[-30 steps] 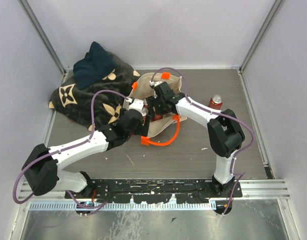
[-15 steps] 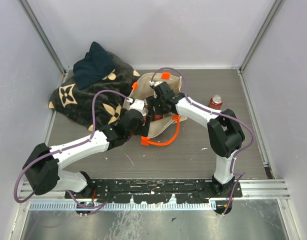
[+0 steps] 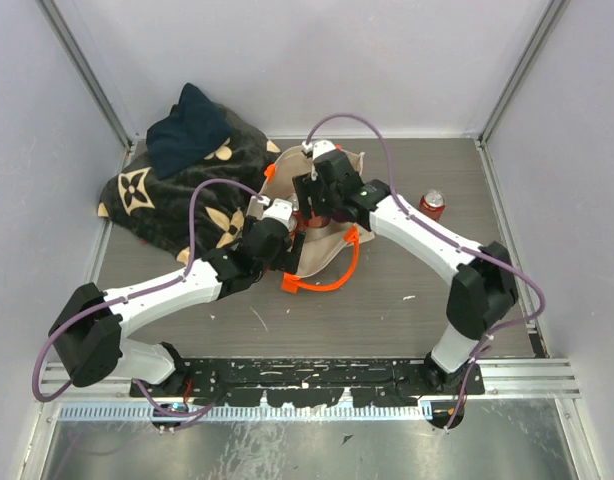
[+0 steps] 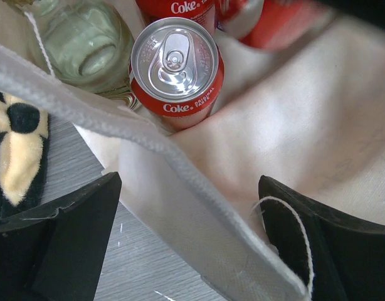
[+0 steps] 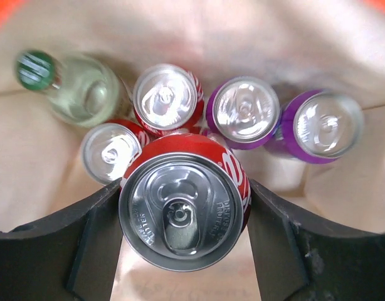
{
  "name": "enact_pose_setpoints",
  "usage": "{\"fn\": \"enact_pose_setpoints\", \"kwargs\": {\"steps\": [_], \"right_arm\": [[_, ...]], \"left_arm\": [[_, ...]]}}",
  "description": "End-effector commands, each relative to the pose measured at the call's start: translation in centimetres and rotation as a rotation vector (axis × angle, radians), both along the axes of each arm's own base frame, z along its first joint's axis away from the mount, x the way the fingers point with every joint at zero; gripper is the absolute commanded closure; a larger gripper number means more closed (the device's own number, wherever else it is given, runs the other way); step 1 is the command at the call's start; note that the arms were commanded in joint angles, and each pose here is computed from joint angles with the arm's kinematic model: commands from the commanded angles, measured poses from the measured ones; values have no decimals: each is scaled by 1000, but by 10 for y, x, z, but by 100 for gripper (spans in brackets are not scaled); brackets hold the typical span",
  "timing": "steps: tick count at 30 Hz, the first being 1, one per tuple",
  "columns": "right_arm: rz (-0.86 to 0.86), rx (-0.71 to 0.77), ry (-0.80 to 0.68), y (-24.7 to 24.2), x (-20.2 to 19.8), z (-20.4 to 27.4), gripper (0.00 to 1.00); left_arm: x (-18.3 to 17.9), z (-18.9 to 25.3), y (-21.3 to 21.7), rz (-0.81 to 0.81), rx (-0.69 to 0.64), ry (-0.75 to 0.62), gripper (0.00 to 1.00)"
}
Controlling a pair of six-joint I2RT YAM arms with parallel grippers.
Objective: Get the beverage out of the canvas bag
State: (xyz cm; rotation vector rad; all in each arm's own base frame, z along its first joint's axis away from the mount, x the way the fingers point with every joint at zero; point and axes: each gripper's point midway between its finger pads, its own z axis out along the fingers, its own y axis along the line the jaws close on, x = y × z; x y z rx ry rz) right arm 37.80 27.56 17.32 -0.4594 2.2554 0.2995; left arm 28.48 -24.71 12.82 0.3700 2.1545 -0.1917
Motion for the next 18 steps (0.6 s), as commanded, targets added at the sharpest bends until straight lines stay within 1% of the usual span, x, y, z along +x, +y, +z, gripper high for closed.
{"fn": "enact_pose_setpoints", "kwargs": {"steps": [1, 7, 10, 14, 18], "right_arm": [[-50, 180, -329, -5, 13, 145, 99], [-178, 197, -537, -51, 2, 226, 99], [-309, 150, -645, -91, -5, 259, 99], [-483, 49, -731, -141, -12, 275, 100], [-625, -23, -730, -187, -15, 265, 100]], "left_arm": [[6, 5, 0, 2, 24, -23, 2], [6, 3, 0, 1, 30, -19, 2], [5, 2, -1, -1, 30, -13, 2], [4, 2, -1, 3, 20, -9, 2], [5, 1, -1, -1, 22, -10, 2]]}}
